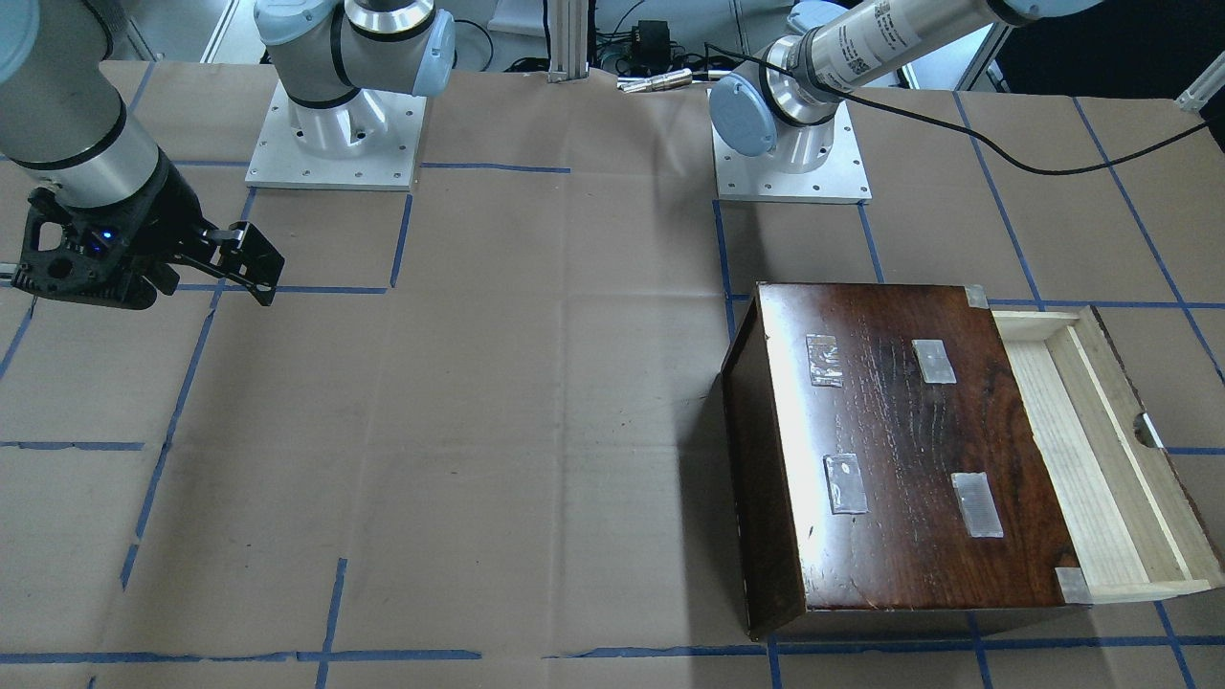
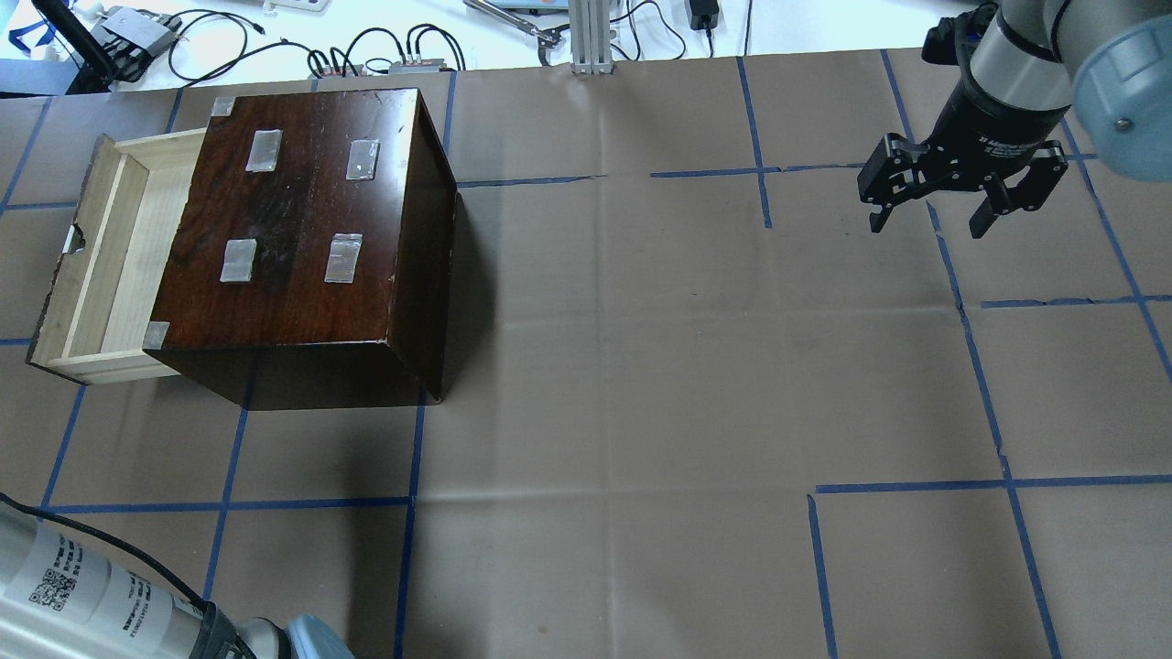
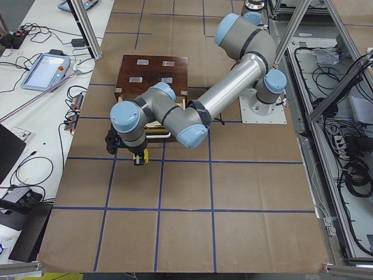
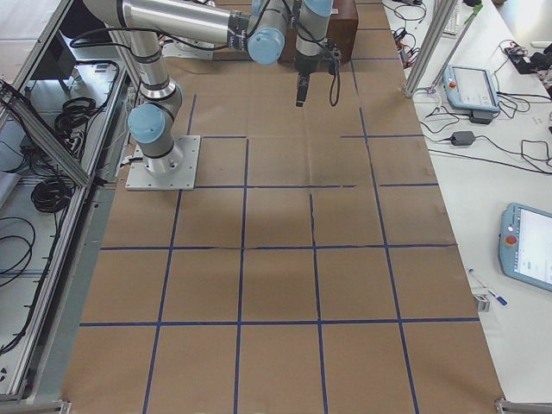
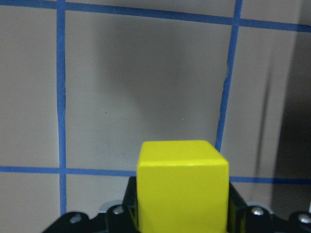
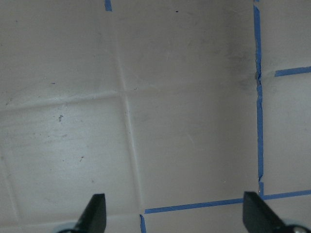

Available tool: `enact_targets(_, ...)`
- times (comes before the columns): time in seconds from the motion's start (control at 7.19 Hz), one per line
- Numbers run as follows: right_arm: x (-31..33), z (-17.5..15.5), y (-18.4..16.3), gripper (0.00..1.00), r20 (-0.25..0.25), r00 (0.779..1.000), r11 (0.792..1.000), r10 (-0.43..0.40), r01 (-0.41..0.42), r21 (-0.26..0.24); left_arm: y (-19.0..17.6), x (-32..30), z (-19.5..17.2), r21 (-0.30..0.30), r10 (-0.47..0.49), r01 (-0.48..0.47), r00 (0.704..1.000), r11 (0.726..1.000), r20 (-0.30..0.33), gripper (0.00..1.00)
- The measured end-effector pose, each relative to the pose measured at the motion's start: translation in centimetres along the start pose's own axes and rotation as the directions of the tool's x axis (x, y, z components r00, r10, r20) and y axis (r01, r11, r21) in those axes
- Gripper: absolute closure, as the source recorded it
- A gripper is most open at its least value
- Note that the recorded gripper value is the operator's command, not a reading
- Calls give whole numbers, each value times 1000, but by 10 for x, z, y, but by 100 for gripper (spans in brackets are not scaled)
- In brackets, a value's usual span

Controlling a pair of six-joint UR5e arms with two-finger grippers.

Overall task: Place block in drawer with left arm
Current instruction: 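Lift the yellow cube and carry it over the open drawer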

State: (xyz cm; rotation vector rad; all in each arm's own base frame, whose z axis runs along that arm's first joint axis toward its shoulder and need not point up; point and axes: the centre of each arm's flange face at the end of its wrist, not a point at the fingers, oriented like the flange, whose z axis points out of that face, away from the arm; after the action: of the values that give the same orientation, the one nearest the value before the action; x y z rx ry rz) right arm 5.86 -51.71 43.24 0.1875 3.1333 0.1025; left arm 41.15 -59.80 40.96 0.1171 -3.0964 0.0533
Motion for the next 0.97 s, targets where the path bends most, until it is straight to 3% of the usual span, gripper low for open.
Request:
enact_targets(0.42,0,0,0,0,0,1000,1000,0,0,0,45,49,-31,11,-35,35,999,999,0,97)
enact_targets(0.97,0,0,0,0,0,1000,1000,0,0,1,68,145,-20,36,-51,51,999,998,11,97)
